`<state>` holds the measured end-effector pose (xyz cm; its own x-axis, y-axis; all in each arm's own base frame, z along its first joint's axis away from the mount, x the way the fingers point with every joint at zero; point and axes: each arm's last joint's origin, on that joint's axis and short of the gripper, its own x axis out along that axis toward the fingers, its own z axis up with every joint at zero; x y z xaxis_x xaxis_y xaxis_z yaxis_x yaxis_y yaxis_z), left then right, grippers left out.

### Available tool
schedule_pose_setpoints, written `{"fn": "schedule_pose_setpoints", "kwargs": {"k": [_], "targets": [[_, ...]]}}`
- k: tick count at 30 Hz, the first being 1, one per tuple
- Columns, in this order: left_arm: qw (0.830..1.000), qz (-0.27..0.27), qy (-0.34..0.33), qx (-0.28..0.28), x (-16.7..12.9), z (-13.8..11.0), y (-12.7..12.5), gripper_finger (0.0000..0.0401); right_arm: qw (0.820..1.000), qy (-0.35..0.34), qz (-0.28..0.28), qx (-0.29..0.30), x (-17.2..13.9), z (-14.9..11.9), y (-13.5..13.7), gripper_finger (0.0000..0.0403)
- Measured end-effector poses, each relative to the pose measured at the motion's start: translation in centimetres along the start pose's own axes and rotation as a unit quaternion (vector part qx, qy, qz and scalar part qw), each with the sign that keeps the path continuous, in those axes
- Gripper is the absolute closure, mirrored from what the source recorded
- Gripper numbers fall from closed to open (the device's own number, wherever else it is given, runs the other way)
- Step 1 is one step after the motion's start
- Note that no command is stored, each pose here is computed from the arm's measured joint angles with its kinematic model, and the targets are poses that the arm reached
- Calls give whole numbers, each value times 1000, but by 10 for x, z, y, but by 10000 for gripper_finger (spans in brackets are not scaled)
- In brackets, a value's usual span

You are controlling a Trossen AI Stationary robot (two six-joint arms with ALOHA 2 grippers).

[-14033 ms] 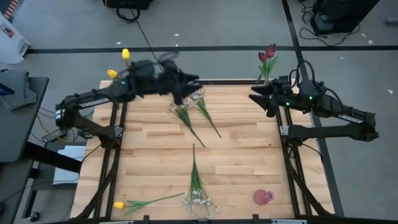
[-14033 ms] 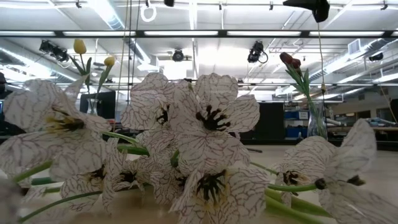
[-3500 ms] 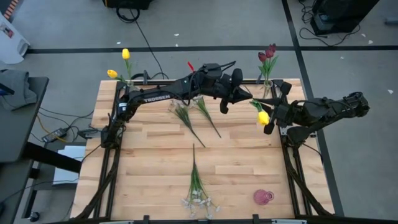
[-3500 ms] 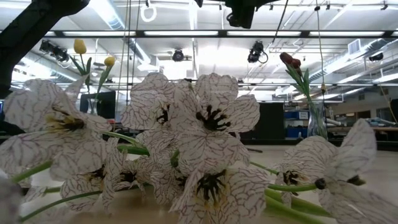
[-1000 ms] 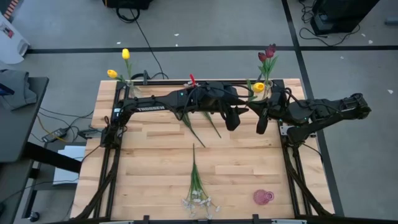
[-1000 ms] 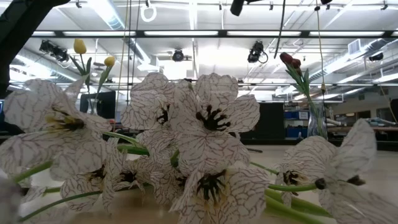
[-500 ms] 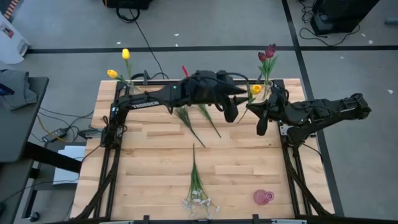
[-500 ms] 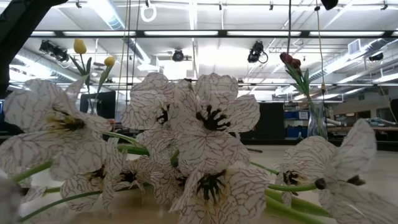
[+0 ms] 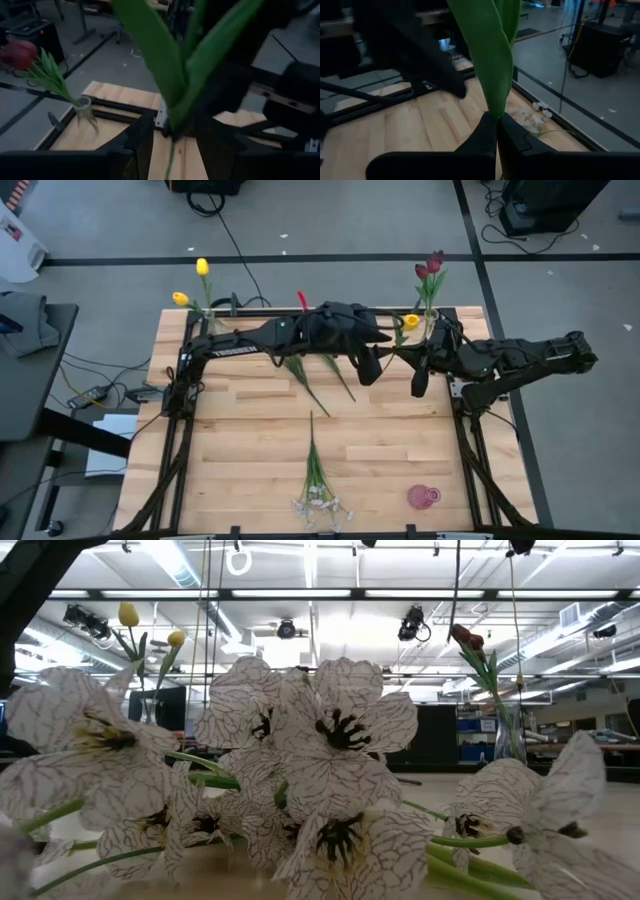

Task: Sort flowers into vase by color
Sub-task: Put the yellow flower into the left transparent vase

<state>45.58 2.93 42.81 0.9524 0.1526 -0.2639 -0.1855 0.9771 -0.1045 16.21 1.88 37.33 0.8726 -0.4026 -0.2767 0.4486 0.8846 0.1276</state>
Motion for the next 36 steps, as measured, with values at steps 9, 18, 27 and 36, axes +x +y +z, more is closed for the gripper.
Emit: {"fn": "schedule_pose_setpoints", "kwargs": {"k": [9, 18, 27, 36], "targets": [[1000, 1, 0, -9, 0, 0, 0, 253, 1000, -2, 6, 7, 1, 1, -1, 394], [999, -7, -25, -19, 0, 5, -1, 253, 1000, 3, 16, 5, 5, 1, 2, 394], [999, -10, -26, -29, 0, 5, -2, 253, 1000, -7, 21, 12, 13, 2, 9, 394], [999, -9, 20, -26, 0, -4, -1, 253, 1000, -5, 20, 10, 12, 2, 8, 394]]}}
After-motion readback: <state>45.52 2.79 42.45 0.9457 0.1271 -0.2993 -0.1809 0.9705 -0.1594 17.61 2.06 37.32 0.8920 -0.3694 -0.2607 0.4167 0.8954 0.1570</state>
